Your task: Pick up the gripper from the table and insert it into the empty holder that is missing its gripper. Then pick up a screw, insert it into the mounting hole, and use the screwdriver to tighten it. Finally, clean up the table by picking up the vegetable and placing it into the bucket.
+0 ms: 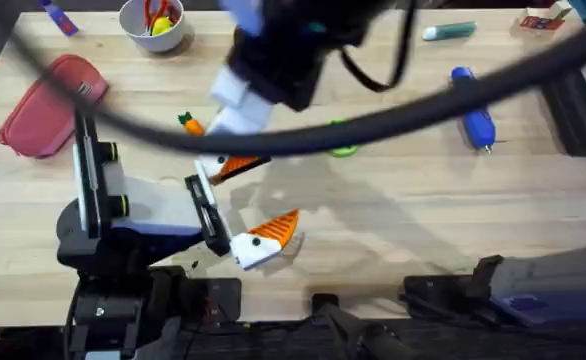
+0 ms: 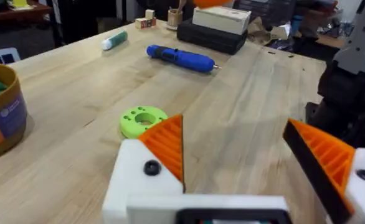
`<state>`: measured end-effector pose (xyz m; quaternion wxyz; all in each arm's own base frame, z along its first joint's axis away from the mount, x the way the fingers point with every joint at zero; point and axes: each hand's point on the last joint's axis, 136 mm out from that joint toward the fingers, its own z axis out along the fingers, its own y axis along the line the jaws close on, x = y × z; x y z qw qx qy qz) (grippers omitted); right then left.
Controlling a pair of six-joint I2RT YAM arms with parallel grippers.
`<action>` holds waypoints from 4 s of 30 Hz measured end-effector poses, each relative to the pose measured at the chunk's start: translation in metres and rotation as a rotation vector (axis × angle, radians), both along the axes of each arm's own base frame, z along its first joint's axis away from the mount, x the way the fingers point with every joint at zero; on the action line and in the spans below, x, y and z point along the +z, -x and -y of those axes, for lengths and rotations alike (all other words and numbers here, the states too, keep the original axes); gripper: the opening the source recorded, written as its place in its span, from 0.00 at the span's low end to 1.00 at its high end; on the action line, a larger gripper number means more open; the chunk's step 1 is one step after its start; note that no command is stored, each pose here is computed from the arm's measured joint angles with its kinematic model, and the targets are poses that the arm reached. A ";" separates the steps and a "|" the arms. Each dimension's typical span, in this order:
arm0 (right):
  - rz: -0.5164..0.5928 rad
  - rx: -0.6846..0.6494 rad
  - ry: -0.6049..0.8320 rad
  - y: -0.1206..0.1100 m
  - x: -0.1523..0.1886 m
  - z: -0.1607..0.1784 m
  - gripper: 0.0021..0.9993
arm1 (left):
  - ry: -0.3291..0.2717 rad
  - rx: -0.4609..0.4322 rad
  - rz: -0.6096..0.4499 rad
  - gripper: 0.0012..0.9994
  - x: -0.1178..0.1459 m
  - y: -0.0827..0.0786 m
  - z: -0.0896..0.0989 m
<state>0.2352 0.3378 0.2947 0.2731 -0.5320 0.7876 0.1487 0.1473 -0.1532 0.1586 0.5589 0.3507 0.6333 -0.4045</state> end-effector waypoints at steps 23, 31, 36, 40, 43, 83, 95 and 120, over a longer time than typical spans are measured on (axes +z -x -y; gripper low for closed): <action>-0.171 -0.854 -0.002 -0.042 -0.075 0.211 0.99 | -0.001 0.000 0.003 0.99 0.000 0.000 0.000; -0.154 -1.047 -0.044 -0.064 -0.073 0.254 0.99 | -0.001 0.000 0.003 0.99 0.000 0.000 0.000; -0.160 -1.098 -0.110 -0.074 -0.084 0.267 0.99 | -0.001 0.000 0.003 0.99 0.000 0.000 0.000; -0.203 -1.122 -0.133 -0.071 -0.101 0.275 0.99 | -0.001 0.000 0.003 0.99 0.000 0.000 0.000; -0.220 -1.126 -0.139 -0.070 -0.104 0.276 0.99 | -0.001 0.000 0.003 0.99 0.000 0.000 0.000; -0.108 -1.189 -0.131 -0.094 -0.095 0.306 0.99 | -0.003 0.000 0.007 0.01 0.000 0.000 0.000; -0.094 -1.369 -0.031 -0.136 -0.094 0.400 0.99 | -0.003 0.000 0.007 0.00 0.000 0.000 0.000; -0.285 -1.341 0.189 -0.172 -0.228 0.464 0.98 | -0.003 0.000 0.007 0.00 0.000 0.000 0.000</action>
